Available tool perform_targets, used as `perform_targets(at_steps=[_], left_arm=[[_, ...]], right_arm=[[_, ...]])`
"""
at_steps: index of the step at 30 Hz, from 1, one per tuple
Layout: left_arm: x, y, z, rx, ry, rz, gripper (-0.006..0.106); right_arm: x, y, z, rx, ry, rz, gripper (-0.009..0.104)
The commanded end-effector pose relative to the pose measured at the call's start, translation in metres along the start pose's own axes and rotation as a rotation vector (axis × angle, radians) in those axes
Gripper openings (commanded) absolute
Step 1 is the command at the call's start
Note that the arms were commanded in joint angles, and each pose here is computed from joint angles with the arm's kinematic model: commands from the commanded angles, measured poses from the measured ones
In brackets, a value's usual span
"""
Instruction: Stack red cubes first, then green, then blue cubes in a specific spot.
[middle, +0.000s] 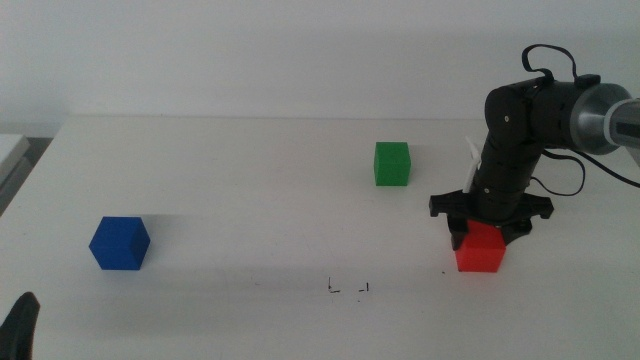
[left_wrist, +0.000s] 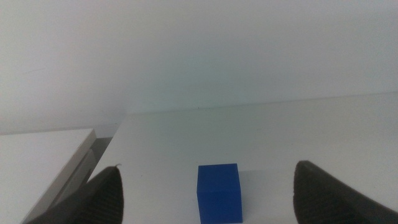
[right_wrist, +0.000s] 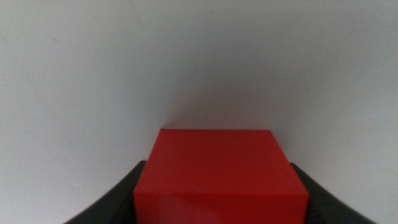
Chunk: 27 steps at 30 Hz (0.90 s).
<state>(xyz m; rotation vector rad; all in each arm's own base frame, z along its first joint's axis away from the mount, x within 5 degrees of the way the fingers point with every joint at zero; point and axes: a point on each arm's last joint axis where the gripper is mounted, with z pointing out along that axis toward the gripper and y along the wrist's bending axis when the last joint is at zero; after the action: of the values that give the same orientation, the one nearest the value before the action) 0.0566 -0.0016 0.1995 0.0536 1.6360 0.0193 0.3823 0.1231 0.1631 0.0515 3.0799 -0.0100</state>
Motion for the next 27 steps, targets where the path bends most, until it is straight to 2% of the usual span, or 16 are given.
perform_targets(at_steps=[1,5,8,13,27], left_arm=[[-0.001,0.0,0.0,-0.004,-0.016,0.0,0.094],[-0.001,0.0,0.0,-0.004,-0.016,0.0,0.094],[-0.001,0.0,0.0,-0.004,-0.016,0.0,0.094],[-0.001,0.0,0.0,-0.004,-0.016,0.0,0.094],[-0.001,0.0,0.0,-0.004,-0.016,0.0,0.094]], right_arm=[[0.003,-0.003,-0.01,0.035,0.017,0.022,0.023],[0.01,0.001,-0.041,0.042,0.0,0.035,0.023],[0.017,0.007,-0.07,0.033,-0.016,0.096,0.023],[0.023,0.046,-0.101,0.007,-0.132,0.079,0.023],[0.037,0.165,-0.076,-0.094,-0.126,0.012,0.023]])
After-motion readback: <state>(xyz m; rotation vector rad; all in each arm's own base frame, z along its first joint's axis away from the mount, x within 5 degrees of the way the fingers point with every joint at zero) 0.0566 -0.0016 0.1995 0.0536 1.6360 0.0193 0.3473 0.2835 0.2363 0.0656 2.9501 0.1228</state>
